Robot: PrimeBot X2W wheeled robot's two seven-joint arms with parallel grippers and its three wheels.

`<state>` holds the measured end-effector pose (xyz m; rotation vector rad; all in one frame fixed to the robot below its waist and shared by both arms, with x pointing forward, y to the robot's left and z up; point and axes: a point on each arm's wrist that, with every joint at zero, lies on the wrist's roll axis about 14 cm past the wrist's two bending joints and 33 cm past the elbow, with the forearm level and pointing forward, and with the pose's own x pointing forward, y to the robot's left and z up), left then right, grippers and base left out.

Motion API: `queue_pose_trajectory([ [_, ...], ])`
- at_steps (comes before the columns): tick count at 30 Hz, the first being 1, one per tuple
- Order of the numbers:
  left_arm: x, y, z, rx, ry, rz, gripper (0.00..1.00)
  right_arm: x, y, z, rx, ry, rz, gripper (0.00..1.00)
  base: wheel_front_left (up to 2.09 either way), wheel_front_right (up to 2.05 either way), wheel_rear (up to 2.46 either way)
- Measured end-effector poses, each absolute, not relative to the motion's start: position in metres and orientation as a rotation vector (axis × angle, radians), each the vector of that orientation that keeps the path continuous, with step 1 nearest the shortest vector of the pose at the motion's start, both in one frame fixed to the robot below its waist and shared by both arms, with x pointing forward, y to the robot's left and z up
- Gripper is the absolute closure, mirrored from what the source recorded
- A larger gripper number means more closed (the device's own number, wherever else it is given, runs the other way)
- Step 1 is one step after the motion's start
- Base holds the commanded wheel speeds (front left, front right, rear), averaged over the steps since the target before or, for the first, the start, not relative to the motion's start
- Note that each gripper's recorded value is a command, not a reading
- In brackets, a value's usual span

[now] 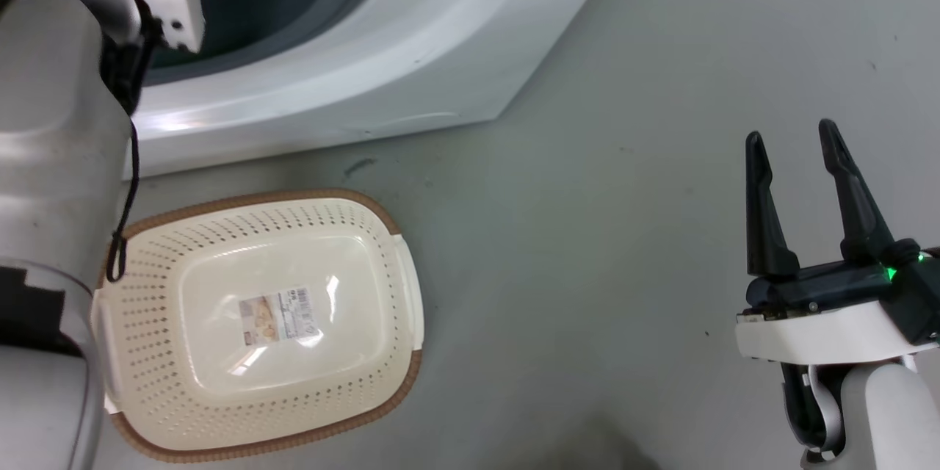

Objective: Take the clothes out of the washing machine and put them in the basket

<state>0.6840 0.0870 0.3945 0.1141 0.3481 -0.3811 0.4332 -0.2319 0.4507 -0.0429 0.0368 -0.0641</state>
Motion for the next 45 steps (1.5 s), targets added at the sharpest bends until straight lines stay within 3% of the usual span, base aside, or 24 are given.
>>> queue_pose_trajectory([
  [13,0.613,0.107,0.455,0.078,0.177,-0.396,1.0,0.41,-0.209,0.478,-0.028,-0.017,-0.008,0.0,0.0,0.0,0.0],
  [31,0.518,0.138,0.599,0.093,-0.221,-0.334,1.0,0.376,-0.179,0.512,-0.013,-0.105,0.075,0.0,0.0,0.0,0.0],
  [45,0.441,0.147,0.663,0.126,-0.373,-0.301,1.0,0.36,-0.167,0.523,-0.008,-0.135,0.112,0.0,0.0,0.0,0.0],
])
